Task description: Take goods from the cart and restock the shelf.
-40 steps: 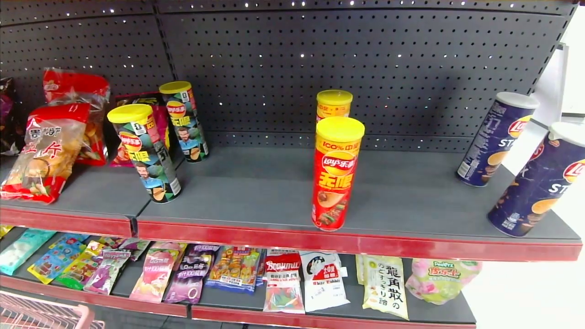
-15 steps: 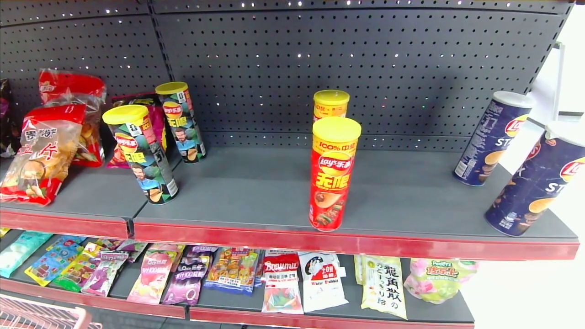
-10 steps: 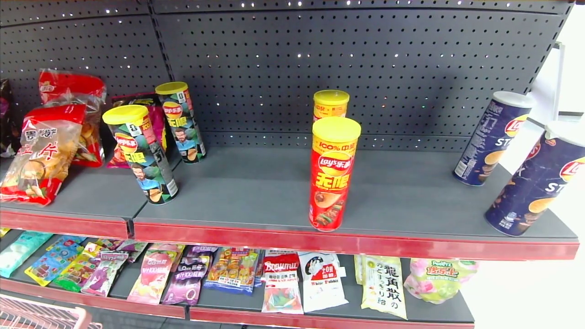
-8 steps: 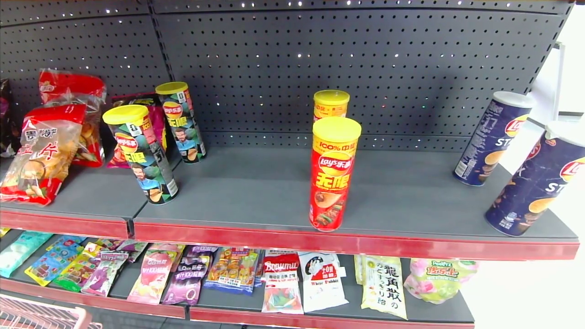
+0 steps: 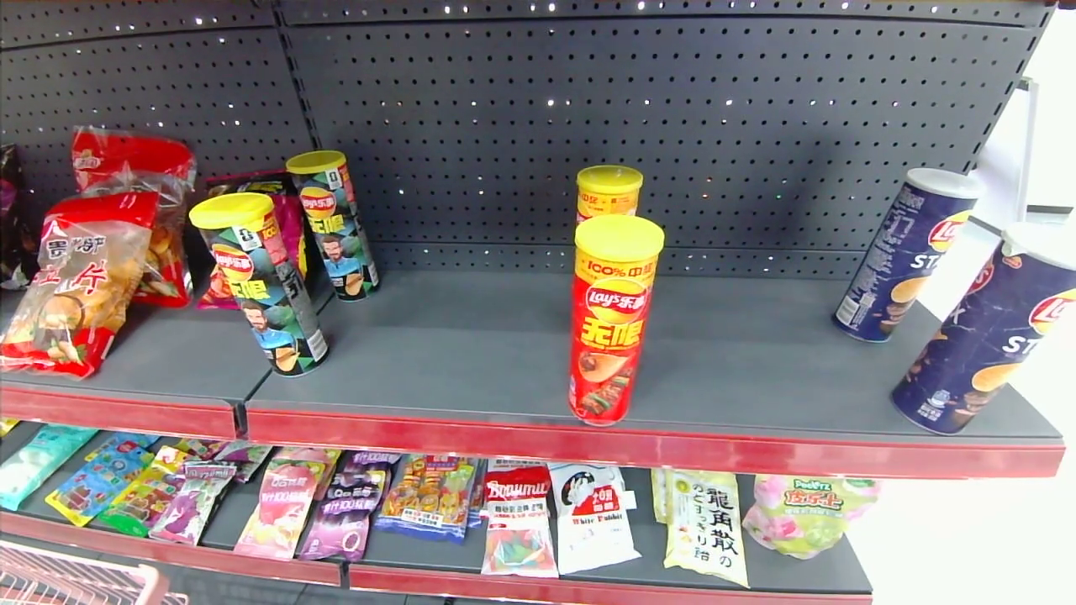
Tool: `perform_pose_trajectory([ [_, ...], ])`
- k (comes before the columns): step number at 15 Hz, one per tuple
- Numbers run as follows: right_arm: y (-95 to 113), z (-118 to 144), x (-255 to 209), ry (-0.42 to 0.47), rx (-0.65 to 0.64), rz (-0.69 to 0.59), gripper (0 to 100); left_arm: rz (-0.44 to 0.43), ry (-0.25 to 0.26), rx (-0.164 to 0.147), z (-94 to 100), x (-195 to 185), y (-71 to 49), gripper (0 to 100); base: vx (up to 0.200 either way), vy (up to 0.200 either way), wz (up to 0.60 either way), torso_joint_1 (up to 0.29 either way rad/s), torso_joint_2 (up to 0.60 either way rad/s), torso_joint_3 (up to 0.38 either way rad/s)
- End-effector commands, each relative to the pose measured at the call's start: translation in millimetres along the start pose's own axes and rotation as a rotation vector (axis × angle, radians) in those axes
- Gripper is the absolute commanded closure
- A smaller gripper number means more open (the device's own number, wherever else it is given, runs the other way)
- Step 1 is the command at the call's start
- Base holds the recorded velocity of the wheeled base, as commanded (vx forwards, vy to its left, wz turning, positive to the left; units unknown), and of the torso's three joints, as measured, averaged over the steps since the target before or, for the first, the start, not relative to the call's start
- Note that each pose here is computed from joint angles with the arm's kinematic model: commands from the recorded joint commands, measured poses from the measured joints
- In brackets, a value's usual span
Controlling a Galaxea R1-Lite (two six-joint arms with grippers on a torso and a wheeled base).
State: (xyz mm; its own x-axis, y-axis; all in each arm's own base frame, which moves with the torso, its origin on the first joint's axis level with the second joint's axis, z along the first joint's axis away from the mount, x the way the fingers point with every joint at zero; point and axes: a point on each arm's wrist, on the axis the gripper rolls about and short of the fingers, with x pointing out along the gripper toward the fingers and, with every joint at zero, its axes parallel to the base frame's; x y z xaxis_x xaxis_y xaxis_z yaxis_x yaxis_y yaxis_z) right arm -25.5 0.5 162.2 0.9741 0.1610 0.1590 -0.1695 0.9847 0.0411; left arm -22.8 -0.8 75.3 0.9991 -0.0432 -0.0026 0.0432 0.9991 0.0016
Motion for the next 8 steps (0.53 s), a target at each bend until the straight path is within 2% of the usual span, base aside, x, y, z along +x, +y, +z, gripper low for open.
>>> perform_pose_trajectory([
  [1, -2, 32, 76, 0.259, 0.005, 0.096, 0, 0.000, -0.001, 0.000, 0.0, 0, 0.0, 0, 0.000, 0.000, 0.00, 0.000, 0.00, 0.000],
  [3, 2, 27, 121, 0.422, 0.015, 0.156, 0, 0.000, -0.001, 0.000, 0.0, 0, 0.0, 0, 0.000, 0.000, 0.00, 0.000, 0.00, 0.000],
  [4, 3, 25, 125, 0.440, 0.016, 0.171, 0, 0.000, -0.001, 0.000, 0.0, 0, 0.0, 0, 0.000, 0.000, 0.00, 0.000, 0.00, 0.000],
  [5, 13, 14, 147, 0.537, 0.028, 0.242, 0, 0.000, -0.001, 0.000, 0.0, 0, 0.0, 0, 0.000, 0.000, 0.00, 0.000, 0.00, 0.000],
  [6, 19, 4, 167, 0.595, 0.038, 0.258, 0, 0.000, -0.001, 0.000, 0.0, 0, 0.0, 0, 0.000, 0.000, 0.00, 0.000, 0.00, 0.000],
  [8, 32, -7, 180, 0.631, 0.027, 0.318, 0, 0.000, -0.001, 0.000, 0.0, 0, 0.0, 0, 0.000, 0.000, 0.00, 0.000, 0.00, 0.000],
])
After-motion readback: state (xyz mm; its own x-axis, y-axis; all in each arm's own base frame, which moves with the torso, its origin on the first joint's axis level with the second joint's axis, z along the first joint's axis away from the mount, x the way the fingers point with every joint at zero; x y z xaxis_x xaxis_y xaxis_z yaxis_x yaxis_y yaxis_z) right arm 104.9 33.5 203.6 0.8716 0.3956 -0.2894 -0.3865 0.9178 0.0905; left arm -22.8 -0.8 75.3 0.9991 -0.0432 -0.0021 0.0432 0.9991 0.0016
